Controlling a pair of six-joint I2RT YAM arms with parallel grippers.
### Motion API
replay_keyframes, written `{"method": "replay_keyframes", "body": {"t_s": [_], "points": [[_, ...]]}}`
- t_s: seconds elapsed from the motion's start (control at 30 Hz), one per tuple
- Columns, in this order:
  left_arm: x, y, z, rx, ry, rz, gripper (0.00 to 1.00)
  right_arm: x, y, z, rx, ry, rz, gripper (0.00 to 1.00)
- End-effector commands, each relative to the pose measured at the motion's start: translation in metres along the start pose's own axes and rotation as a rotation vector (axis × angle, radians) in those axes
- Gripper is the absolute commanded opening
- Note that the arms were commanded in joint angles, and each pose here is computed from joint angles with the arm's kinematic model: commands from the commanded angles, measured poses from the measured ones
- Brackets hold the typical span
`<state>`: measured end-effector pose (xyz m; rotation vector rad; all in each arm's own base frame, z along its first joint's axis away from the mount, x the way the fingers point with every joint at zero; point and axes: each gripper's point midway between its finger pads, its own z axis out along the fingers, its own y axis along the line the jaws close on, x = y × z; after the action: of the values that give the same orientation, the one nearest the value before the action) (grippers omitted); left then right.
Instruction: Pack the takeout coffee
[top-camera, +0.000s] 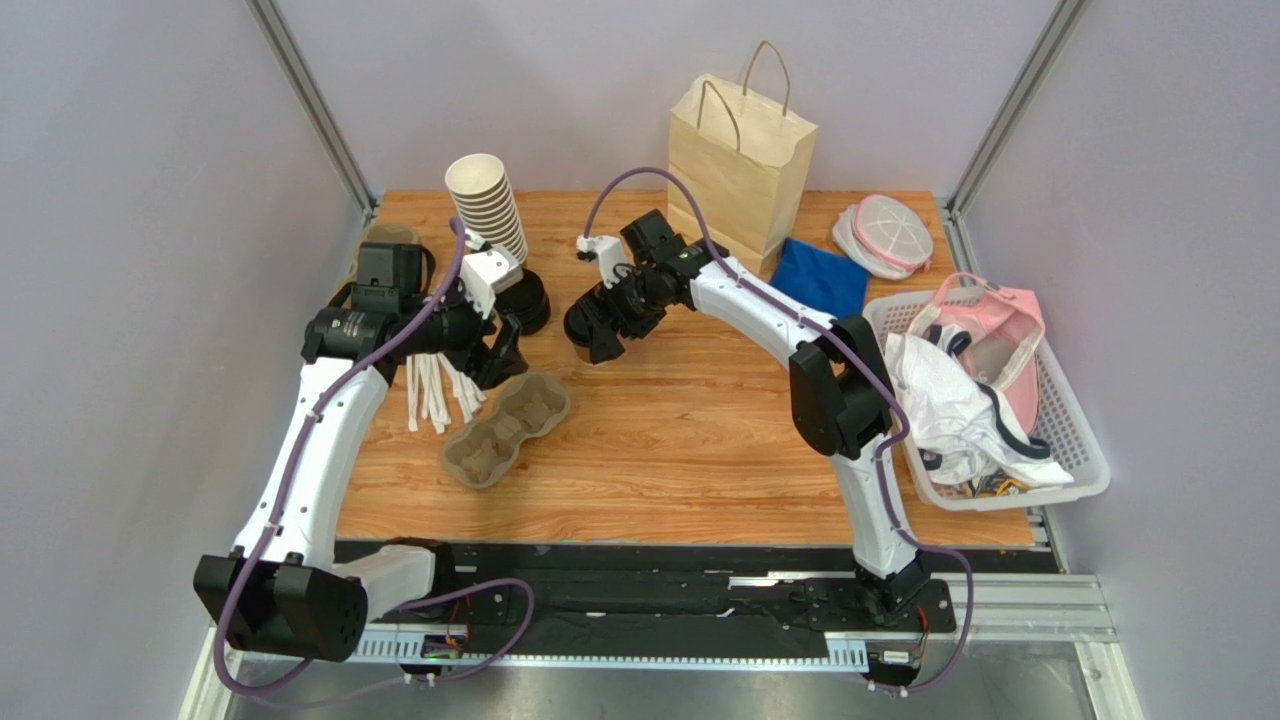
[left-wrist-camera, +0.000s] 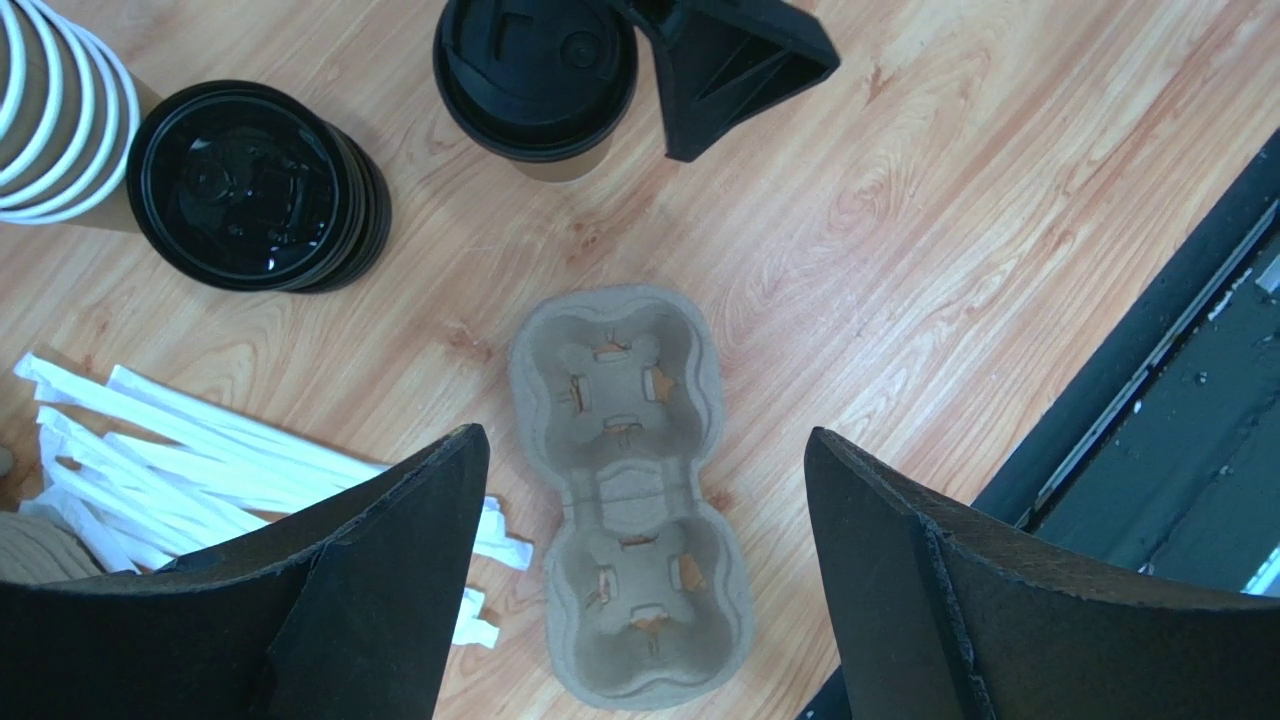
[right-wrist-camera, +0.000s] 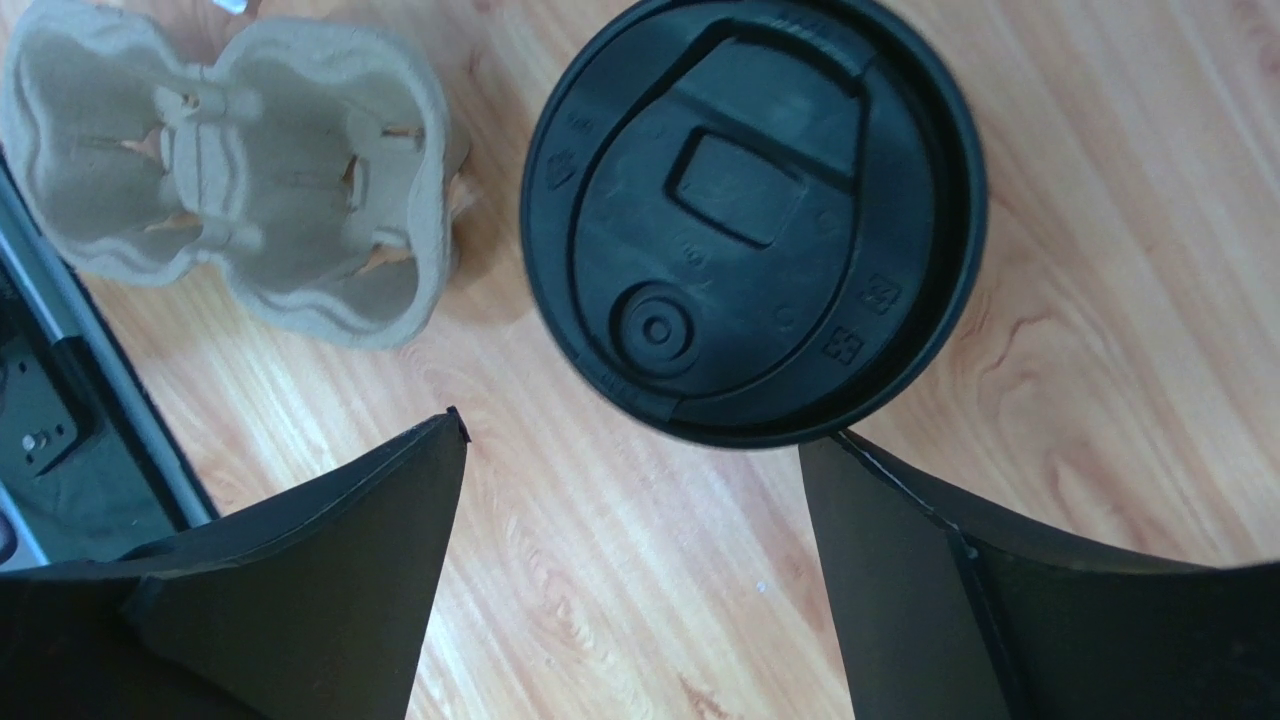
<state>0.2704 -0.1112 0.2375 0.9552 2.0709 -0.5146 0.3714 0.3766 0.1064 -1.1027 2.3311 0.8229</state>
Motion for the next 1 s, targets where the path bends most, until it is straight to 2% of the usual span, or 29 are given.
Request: {"method": "replay_keyframes", "body": {"t_s": [0.0,0.23,0.33,0.4,0.43,0.5,0.53,0.67,0.77,0.97], "points": [[-0.013,0.0,-0.004,-0.013,-0.068,-0.007,0.86,-0.032,-0.01,0.007,0.034,-0.093,-0.046,0.86],[-0.011,0.0,-0.005,-0.022,-0.075,-0.03,0.87,-0.05,-0.02,0.012,0.071,-0.147,-0.052,0.86],[-0.012,-0.003,-0.006,-0.006,-0.076,-0.042,0.87,-0.066,-0.014,-0.003,0.072,-0.178,-0.065,0.88],[-0.015,-0.007,-0.01,0.006,-0.085,-0.041,0.88,-0.07,-0.01,-0.025,0.077,-0.179,-0.074,0.89],[-0.017,-0.008,-0.011,0.01,-0.09,-0.037,0.89,-0.084,0.002,-0.055,0.077,-0.225,-0.099,0.91],[-0.024,-0.012,-0.015,0.021,-0.111,-0.034,0.89,-0.086,-0.004,-0.092,0.094,-0.254,-0.087,0.92],[-0.025,-0.014,-0.016,0.029,-0.117,-0.037,0.89,-0.1,0.007,-0.131,0.109,-0.325,-0.112,0.93],[-0.034,-0.019,-0.018,0.055,-0.149,-0.046,0.89,-0.113,-0.025,-0.229,0.255,-0.468,-0.103,0.94],[-0.036,-0.021,-0.018,0.062,-0.163,-0.049,0.89,-0.113,-0.057,-0.277,0.455,-0.507,-0.151,0.94],[-0.038,-0.021,-0.022,0.048,-0.17,-0.034,0.89,-0.113,-0.109,-0.312,0.678,-0.498,-0.195,0.94]]}}
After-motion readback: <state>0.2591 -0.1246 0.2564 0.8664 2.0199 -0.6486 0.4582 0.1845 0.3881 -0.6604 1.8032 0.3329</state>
